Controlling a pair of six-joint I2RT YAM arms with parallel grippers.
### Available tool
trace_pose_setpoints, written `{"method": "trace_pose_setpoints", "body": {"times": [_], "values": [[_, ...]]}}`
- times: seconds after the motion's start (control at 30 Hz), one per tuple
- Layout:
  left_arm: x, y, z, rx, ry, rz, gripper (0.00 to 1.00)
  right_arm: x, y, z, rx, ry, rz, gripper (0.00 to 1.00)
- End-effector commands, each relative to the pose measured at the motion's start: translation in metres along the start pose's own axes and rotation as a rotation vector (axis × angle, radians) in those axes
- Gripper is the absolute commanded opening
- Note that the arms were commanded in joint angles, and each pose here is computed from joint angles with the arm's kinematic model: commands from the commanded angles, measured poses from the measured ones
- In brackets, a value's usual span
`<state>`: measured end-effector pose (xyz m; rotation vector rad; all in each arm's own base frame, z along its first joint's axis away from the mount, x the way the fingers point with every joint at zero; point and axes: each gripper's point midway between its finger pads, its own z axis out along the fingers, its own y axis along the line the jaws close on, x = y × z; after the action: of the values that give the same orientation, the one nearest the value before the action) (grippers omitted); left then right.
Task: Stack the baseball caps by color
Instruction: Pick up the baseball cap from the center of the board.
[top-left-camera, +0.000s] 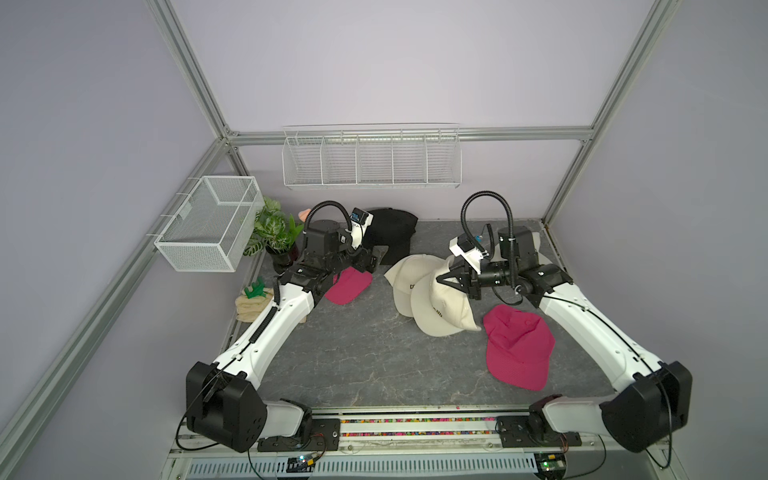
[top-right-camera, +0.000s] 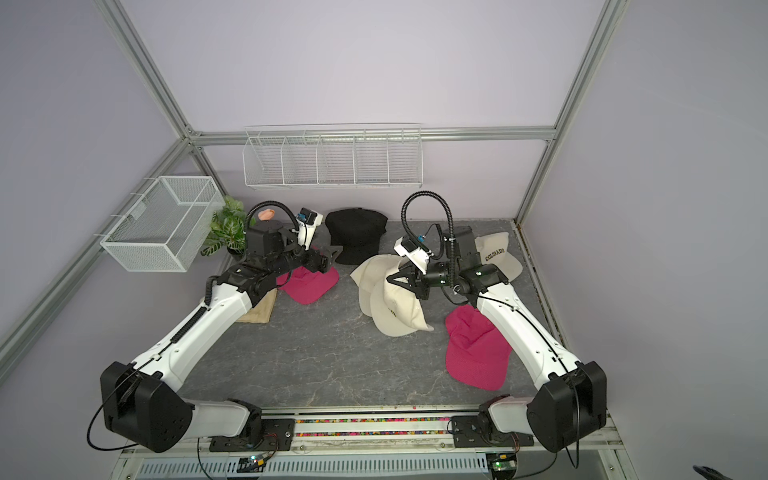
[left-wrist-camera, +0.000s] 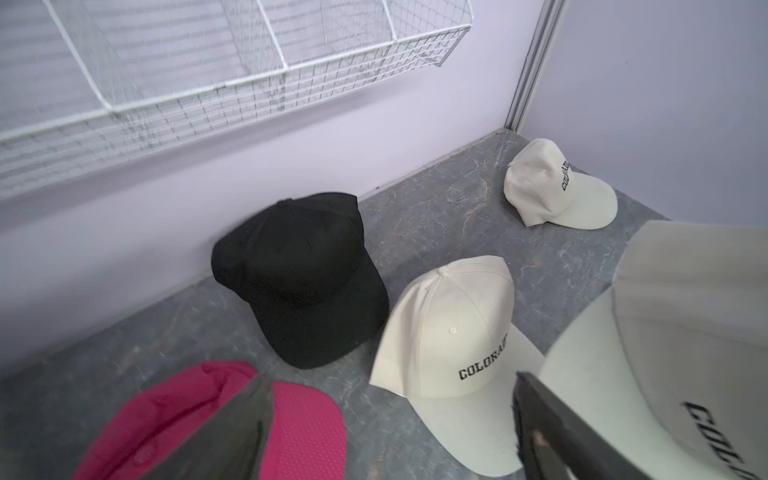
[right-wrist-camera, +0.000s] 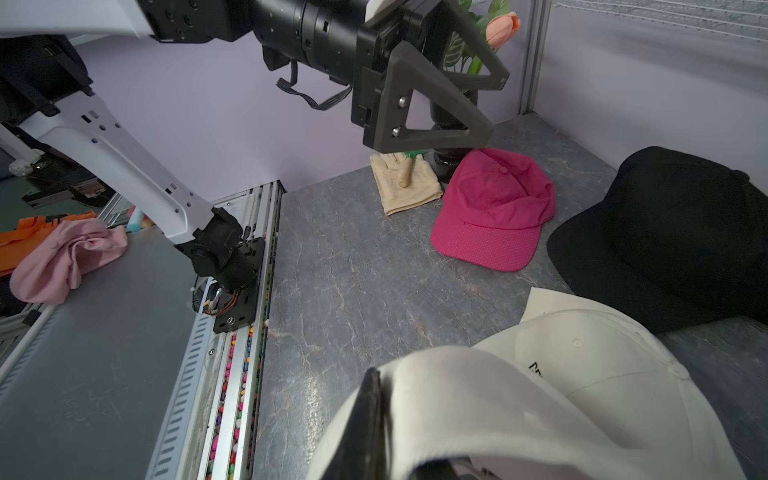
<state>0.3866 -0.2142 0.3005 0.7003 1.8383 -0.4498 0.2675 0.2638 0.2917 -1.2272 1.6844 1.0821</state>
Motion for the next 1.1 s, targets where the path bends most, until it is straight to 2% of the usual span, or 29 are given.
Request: {"method": "trace_pose_setpoints", "body": {"times": [0.0, 0.17, 0.33, 0.5, 0.73, 0.87, 1.07], "values": [[0.002, -0.002, -0.003, 0.009, 0.029, 0.05, 1.0, 0.004, 0.017, 0.002, -0.076, 0.018, -0.046, 0.08], [0.001, -0.038, -0.011, 0.175, 0.073, 0.141, 1.0, 0.026, 0.033, 0.013, -0.158, 0.108, -0.087, 0.07], [0.015, -0.095, -0.018, 0.379, 0.111, 0.309, 1.0, 0.045, 0.043, 0.022, -0.214, 0.182, -0.125, 0.07], [0.025, -0.13, -0.034, 0.594, 0.114, 0.323, 0.99, 0.061, 0.053, 0.028, -0.264, 0.229, -0.19, 0.07], [0.042, -0.164, -0.051, 0.845, 0.177, 0.325, 1.0, 0.072, 0.068, 0.032, -0.33, 0.248, -0.292, 0.08], [0.053, -0.172, -0.046, 0.888, 0.23, 0.336, 0.99, 0.076, 0.075, 0.032, -0.347, 0.257, -0.356, 0.08], [0.064, -0.182, -0.033, 0.917, 0.295, 0.359, 0.86, 0.077, 0.079, 0.033, -0.347, 0.278, -0.431, 0.1]]}}
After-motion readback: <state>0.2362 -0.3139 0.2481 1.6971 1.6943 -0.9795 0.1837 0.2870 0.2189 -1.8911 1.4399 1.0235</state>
